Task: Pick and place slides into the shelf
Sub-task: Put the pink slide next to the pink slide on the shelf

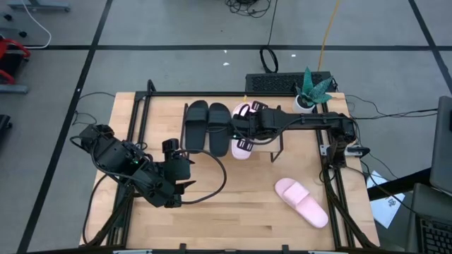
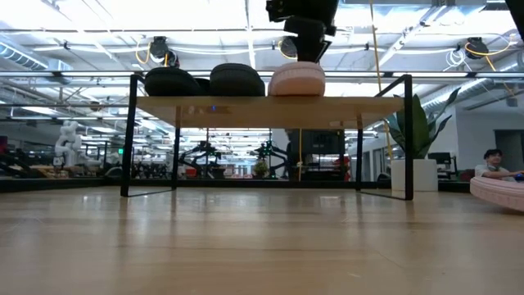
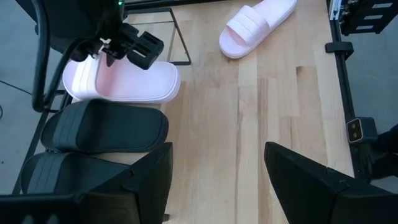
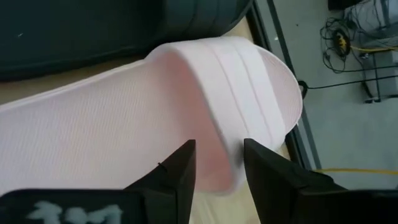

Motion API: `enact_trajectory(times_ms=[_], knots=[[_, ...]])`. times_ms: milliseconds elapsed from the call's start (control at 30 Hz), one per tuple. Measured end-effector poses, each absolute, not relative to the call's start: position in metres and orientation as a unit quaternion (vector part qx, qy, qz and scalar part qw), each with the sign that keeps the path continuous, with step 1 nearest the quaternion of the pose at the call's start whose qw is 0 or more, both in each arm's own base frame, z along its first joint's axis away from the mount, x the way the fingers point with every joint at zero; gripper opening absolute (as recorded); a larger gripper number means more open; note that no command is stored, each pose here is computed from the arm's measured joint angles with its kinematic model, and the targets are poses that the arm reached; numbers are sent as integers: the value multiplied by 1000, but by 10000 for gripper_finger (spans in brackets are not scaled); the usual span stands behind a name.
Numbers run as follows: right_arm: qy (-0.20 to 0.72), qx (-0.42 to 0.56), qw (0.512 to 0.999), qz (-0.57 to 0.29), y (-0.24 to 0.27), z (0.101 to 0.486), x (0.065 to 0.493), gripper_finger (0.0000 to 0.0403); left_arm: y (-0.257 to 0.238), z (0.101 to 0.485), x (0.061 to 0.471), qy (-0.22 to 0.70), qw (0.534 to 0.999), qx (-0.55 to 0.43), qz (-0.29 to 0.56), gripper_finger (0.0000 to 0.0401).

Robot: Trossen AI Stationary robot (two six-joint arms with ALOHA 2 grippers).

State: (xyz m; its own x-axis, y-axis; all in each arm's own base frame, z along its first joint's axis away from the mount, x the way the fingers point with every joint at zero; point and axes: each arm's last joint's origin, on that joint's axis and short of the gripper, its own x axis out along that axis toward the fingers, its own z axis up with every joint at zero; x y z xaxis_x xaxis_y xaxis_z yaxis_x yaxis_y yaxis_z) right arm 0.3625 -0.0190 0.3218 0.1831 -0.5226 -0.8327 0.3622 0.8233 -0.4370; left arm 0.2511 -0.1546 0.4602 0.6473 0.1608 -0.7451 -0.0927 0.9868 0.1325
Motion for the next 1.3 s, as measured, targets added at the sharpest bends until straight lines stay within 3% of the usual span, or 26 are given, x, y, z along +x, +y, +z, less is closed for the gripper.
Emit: enact_trajectory(times_ms=[400, 733, 1033, 1300], knots=[[572, -16, 782, -245, -14, 328, 358, 126, -155, 460, 251, 414, 907, 41, 70, 253], [519, 50, 816, -250, -6, 366, 329, 126, -155, 460, 251, 415, 906, 49, 66, 253], [489, 180, 844, -126, 36, 407, 285, 126, -155, 460, 251, 415, 907, 32, 71, 253], [478, 195, 855, -47, 103, 427, 238, 125, -169, 460, 242, 416, 908, -6, 60, 253]])
